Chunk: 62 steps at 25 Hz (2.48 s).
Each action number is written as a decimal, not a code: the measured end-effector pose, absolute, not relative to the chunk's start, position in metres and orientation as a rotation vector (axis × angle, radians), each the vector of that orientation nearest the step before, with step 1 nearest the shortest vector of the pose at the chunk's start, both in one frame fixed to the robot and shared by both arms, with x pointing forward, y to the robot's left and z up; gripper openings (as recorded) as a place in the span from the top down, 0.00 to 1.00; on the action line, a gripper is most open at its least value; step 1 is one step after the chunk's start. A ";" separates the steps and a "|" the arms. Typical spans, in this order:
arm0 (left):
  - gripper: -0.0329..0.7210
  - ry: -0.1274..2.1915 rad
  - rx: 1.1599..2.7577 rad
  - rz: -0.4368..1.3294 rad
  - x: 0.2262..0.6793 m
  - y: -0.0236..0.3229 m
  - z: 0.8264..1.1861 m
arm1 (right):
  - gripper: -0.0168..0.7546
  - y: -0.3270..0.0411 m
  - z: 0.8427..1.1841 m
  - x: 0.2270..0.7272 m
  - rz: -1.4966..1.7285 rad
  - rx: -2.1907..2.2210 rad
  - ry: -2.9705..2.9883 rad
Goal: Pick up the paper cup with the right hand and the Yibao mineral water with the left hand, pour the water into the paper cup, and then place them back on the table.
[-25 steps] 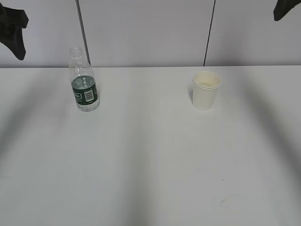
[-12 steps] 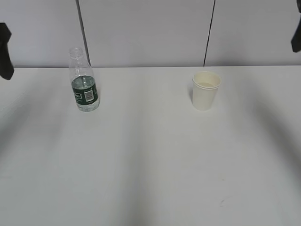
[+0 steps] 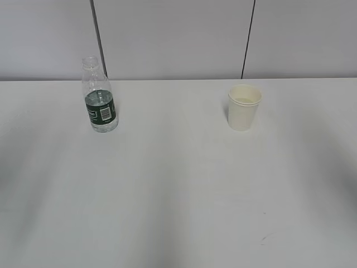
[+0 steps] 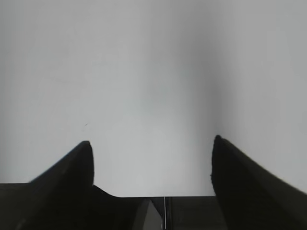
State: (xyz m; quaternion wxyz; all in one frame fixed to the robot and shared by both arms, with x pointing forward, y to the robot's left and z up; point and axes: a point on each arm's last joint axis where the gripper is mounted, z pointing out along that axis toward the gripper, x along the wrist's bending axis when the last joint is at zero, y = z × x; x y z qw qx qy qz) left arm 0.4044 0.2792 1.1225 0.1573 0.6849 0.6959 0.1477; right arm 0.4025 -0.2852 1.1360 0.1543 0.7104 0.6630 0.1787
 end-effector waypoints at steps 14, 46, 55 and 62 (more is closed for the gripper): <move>0.20 1.794 1.753 0.620 0.283 0.300 1.106 | 0.21 -0.298 1.129 0.274 0.827 1.831 1.703; 0.26 1.601 1.596 0.707 0.244 0.302 1.052 | 0.22 -0.304 1.045 0.223 0.918 1.642 1.645; 0.26 1.606 1.600 0.736 0.244 0.304 1.052 | 0.22 -0.303 1.041 0.229 0.932 1.613 1.637; 0.27 1.613 1.605 0.771 0.245 0.306 1.053 | 0.22 -0.303 1.041 0.229 0.935 1.611 1.634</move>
